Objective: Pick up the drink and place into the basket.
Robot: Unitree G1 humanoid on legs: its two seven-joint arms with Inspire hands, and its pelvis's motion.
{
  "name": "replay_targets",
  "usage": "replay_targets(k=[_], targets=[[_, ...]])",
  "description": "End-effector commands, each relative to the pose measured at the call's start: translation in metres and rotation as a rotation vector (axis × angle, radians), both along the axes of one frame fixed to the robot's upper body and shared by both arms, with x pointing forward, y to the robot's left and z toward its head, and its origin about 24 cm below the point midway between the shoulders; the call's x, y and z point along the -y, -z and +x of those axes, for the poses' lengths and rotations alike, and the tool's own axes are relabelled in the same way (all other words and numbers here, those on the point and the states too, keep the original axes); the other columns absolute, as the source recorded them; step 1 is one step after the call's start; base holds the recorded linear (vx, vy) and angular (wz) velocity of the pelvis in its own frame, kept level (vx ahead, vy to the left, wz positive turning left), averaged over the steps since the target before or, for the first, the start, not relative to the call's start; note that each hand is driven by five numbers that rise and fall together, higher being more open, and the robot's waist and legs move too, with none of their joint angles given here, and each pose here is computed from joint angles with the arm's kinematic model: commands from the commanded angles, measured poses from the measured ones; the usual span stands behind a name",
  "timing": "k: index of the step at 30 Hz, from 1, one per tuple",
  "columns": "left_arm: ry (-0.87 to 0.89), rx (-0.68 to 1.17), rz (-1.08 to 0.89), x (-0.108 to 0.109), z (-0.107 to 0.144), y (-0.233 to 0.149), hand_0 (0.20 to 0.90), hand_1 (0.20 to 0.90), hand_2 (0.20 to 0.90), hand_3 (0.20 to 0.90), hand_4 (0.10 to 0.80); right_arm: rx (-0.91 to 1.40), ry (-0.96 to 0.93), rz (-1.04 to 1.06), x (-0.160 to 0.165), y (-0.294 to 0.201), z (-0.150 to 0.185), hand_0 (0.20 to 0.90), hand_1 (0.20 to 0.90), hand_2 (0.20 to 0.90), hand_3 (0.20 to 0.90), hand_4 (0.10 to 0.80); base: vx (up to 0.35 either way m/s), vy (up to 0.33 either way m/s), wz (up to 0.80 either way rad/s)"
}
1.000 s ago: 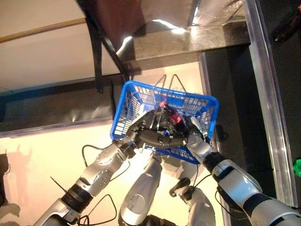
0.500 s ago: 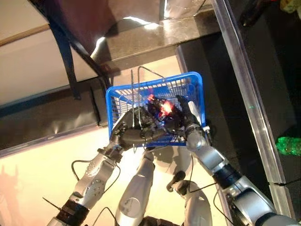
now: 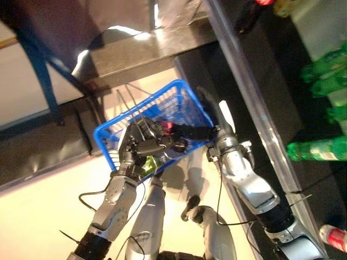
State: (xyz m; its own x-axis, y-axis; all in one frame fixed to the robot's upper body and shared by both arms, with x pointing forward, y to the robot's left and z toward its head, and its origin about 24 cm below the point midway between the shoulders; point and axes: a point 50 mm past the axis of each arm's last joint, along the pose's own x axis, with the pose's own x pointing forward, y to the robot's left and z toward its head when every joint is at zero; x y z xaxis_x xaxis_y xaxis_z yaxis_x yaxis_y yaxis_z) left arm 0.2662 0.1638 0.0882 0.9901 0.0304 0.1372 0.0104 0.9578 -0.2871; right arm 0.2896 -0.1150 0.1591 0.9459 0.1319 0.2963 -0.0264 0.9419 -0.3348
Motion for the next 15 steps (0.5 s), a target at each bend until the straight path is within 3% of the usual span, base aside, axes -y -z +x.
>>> replay_targets(k=[1,4,8,15], targets=[[0.034,1.0,-0.263,-0.042,-0.043,-0.157,0.3,0.3,0.3,0.2,0.1,0.401,-0.177,0.091,0.022,-0.065,-0.04,0.9,0.9,0.9,0.9,0.8,-0.014,0.085,-0.28],[0.04,0.883,-0.34,-0.064,-0.044,-0.123,0.3,0.3,0.3,0.2,0.1,0.423,-0.216,0.094,0.025,-0.057,-0.054,0.9,0.9,0.9,0.9,0.8,0.015,0.034,-0.11],[0.025,0.728,-0.415,-0.071,-0.047,-0.09,0.3,0.3,0.3,0.2,0.1,0.334,-0.269,0.157,0.029,-0.038,-0.06,0.9,0.9,0.9,0.9,0.8,0.054,-0.009,-0.01],[-0.16,0.483,-0.355,-0.088,-0.057,-0.043,0.3,0.3,0.3,0.2,0.1,0.044,-0.332,0.207,0.044,0.016,-0.071,0.9,0.9,0.9,0.9,0.8,0.059,0.012,-0.07]])
